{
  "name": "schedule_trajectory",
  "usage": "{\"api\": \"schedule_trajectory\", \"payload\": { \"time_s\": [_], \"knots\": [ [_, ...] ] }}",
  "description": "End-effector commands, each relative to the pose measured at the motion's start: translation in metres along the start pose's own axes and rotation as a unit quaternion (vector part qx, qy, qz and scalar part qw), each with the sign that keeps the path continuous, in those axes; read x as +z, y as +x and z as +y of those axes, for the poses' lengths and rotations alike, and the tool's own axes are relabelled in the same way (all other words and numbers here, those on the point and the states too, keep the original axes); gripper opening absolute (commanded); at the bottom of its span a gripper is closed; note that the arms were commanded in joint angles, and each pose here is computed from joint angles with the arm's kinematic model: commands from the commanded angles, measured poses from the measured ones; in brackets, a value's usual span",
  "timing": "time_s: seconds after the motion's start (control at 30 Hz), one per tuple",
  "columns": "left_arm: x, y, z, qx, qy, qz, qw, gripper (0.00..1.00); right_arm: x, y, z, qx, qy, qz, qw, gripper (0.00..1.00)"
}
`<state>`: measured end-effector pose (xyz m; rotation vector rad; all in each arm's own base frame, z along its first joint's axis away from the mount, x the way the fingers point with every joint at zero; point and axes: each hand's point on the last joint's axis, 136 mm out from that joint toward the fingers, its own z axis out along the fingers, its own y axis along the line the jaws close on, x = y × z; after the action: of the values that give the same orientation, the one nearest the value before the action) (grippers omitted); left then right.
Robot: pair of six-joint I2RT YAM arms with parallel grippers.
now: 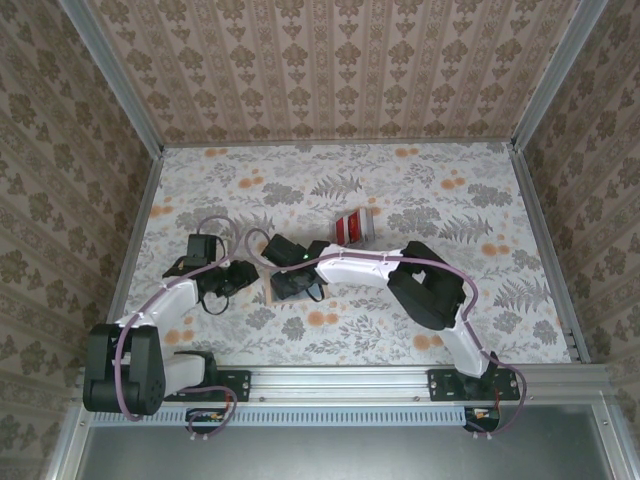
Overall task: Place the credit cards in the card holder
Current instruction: Flip over the card slot in the card holder.
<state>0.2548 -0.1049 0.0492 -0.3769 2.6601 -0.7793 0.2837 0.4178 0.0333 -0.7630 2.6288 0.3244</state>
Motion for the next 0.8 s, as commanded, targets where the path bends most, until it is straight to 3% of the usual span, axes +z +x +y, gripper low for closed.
{"api": "schedule_trajectory", "payload": {
  "time_s": [0.0, 0.07, 0.13, 0.3, 0.63, 0.77],
  "knots": [
    [0.004, 0.001, 0.001, 0.011, 0.006, 0.003, 1.0, 0.36, 0.004, 0.003, 0.006, -0.016, 0.009, 0.012, 1.0, 0.55],
    [0.004, 0.001, 0.002, 0.012, 0.005, 0.005, 1.0, 0.36, 0.006, 0.004, 0.006, -0.015, 0.009, 0.013, 1.0, 0.58],
    [0.004, 0.002, 0.003, 0.013, 0.003, 0.005, 1.0, 0.36, 0.007, 0.004, 0.006, -0.015, 0.009, 0.014, 1.0, 0.7],
    [0.006, 0.002, 0.004, 0.014, 0.002, 0.006, 1.0, 0.36, 0.01, 0.005, 0.009, -0.014, 0.004, 0.019, 1.0, 0.73],
    [0.006, 0.003, 0.004, 0.014, 0.002, 0.009, 1.0, 0.36, 0.006, 0.006, 0.0, -0.01, 0.021, 0.014, 1.0, 0.53],
    [0.004, 0.003, -0.001, 0.014, 0.013, 0.01, 1.0, 0.35, -0.003, 0.001, 0.002, -0.003, 0.003, -0.002, 1.0, 0.5]
  ]
}}
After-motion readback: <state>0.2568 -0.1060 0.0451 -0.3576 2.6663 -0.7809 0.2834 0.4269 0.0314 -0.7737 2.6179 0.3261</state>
